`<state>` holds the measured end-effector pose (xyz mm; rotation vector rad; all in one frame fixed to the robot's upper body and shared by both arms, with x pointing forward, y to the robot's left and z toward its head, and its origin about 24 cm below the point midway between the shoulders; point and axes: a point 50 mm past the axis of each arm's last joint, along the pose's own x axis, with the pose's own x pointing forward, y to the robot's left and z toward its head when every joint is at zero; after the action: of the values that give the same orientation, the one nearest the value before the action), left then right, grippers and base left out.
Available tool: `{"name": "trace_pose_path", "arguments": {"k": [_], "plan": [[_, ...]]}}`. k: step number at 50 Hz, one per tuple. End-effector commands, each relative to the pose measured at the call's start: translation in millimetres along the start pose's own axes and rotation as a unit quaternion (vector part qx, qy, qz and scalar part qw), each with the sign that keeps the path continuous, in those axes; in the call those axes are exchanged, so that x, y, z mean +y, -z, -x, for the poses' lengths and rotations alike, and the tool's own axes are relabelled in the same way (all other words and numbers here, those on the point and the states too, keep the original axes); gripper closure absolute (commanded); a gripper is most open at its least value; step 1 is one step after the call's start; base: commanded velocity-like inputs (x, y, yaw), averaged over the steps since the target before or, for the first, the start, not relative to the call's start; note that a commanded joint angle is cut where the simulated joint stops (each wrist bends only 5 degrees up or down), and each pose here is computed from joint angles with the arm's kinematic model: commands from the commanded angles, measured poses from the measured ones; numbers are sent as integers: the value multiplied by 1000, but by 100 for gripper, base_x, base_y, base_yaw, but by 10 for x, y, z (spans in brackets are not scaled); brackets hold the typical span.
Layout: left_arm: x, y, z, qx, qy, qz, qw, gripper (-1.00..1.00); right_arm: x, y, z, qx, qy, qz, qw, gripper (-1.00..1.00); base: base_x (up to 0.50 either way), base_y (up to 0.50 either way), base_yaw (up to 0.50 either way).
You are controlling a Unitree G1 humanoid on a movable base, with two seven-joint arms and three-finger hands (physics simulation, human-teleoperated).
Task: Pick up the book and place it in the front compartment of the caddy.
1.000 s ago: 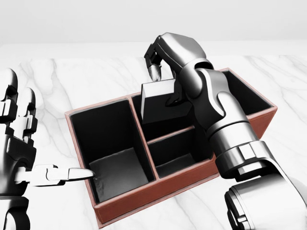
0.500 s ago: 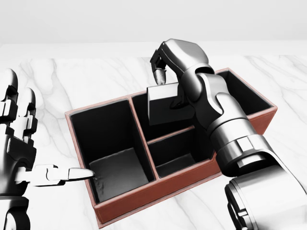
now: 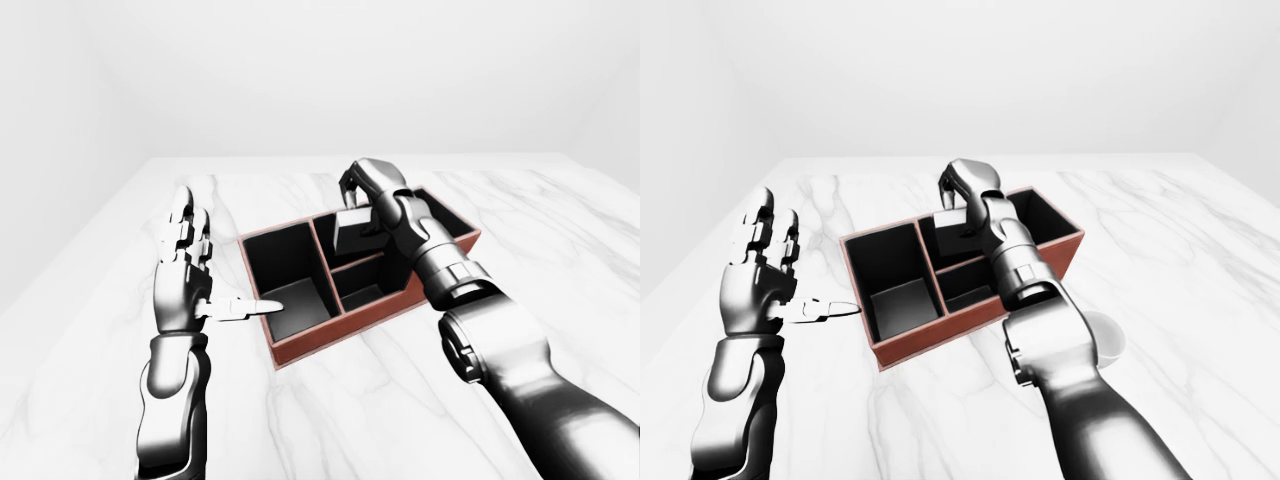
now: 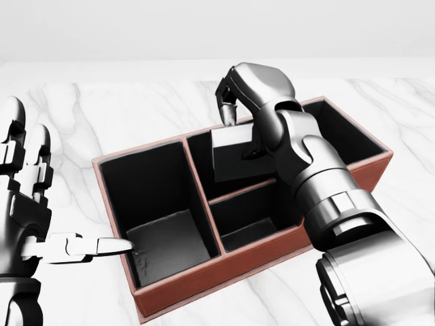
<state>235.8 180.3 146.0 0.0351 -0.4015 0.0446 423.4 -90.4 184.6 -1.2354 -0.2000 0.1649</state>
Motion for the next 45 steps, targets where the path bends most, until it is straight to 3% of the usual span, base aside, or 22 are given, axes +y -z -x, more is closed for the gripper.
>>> {"name": "trace_pose_path", "arguments": {"k": [1, 45], "plan": [[1, 4, -1, 1, 0, 0, 1000, -100, -88, -41, -19, -4, 24, -2, 1000, 100, 0, 0, 0], [0, -16, 0, -4, 0, 0, 1000, -100, -20, -70, -29, 0, 23, 4, 1000, 100, 0, 0, 0]]}}
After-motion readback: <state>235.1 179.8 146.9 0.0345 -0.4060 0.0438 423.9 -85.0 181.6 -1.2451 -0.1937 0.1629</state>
